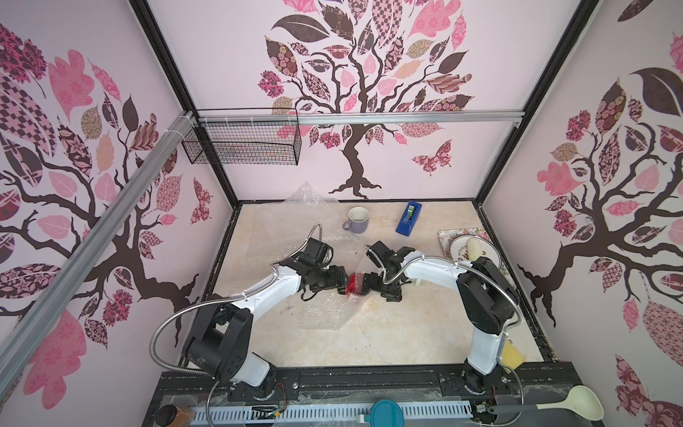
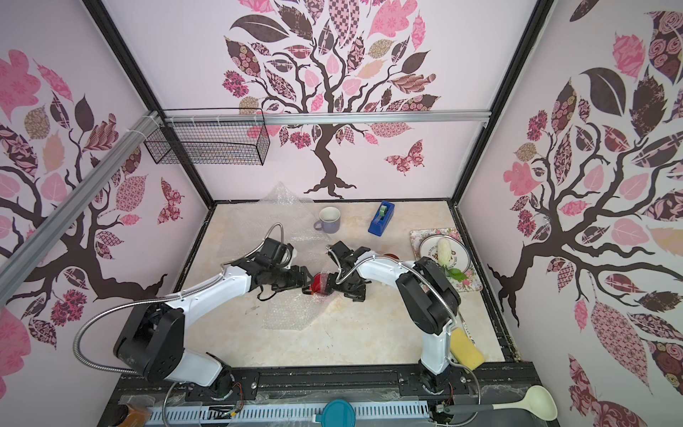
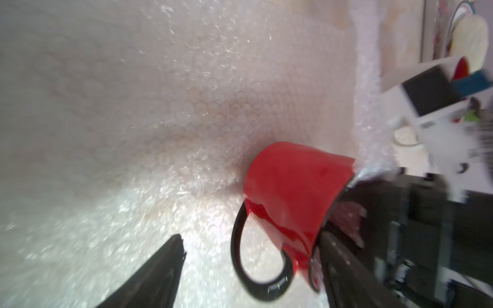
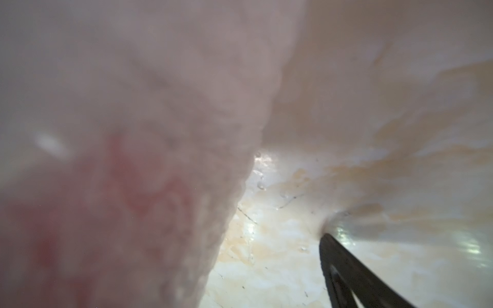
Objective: Wrap mugs in bubble wrap
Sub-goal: Wrap the mug in bubble wrap.
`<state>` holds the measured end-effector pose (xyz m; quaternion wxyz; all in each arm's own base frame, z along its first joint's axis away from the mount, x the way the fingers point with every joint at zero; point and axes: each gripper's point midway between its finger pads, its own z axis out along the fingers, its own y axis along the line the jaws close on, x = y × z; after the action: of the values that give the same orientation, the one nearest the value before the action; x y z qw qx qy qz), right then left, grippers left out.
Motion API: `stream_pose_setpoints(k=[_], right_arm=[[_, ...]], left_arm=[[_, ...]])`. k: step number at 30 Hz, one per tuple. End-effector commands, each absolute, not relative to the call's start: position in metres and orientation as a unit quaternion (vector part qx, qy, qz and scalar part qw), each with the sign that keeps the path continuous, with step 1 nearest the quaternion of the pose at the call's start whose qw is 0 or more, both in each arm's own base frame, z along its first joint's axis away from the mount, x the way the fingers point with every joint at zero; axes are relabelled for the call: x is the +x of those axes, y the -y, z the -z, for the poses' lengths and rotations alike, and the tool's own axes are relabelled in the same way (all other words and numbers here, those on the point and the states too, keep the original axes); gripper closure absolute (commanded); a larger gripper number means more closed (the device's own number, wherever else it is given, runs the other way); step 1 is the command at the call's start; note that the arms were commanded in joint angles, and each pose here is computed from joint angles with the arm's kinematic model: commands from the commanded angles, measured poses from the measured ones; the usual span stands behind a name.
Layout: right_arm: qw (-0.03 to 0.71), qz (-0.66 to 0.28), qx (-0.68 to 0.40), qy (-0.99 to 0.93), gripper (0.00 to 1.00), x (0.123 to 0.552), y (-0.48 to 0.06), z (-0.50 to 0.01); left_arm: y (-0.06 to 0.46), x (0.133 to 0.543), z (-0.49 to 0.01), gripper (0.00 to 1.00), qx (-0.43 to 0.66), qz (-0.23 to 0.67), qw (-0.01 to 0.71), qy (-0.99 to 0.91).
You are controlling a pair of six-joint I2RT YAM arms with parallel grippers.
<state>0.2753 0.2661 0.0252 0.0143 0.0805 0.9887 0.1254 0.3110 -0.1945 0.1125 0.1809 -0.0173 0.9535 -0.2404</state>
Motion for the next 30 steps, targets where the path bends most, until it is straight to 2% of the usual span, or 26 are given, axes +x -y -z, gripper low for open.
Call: stream_pose_setpoints(k=[1, 3, 7, 15, 20, 26, 30], right_arm=[[0.026, -0.012, 0.092, -0.995, 0.06, 0.270, -0.228, 0.004], [0.030, -0.008, 0.091, -0.995, 0.06, 0.271, -0.226, 0.003], [0.036, -0.011, 0.091, -0.995, 0.06, 0.274, -0.229, -0.002], [0.067, -0.045, 0.081, -0.993, 0.04, 0.296, -0.249, -0.033], [0.070, -0.059, 0.075, -0.993, 0.04, 0.299, -0.256, -0.044], [0.073, -0.068, 0.073, -0.992, 0.04, 0.299, -0.258, -0.052], [0.080, -0.079, 0.073, -0.991, 0.04, 0.302, -0.261, -0.059]], left_arm=[[0.148, 0.340, -0.175, 0.17, -0.064, 0.204, 0.255, -0.943], [0.127, 0.348, -0.175, 0.17, -0.082, 0.191, 0.263, -0.942], [0.100, 0.355, -0.140, 0.19, -0.090, 0.167, 0.231, -0.954], [0.090, 0.384, -0.086, 0.23, -0.075, 0.148, 0.187, -0.968], [0.100, 0.391, -0.057, 0.31, -0.059, 0.164, 0.147, -0.974], [0.121, 0.399, -0.052, 0.36, -0.066, 0.225, 0.159, -0.959], [0.117, 0.398, -0.033, 0.50, -0.075, 0.199, 0.136, -0.968]])
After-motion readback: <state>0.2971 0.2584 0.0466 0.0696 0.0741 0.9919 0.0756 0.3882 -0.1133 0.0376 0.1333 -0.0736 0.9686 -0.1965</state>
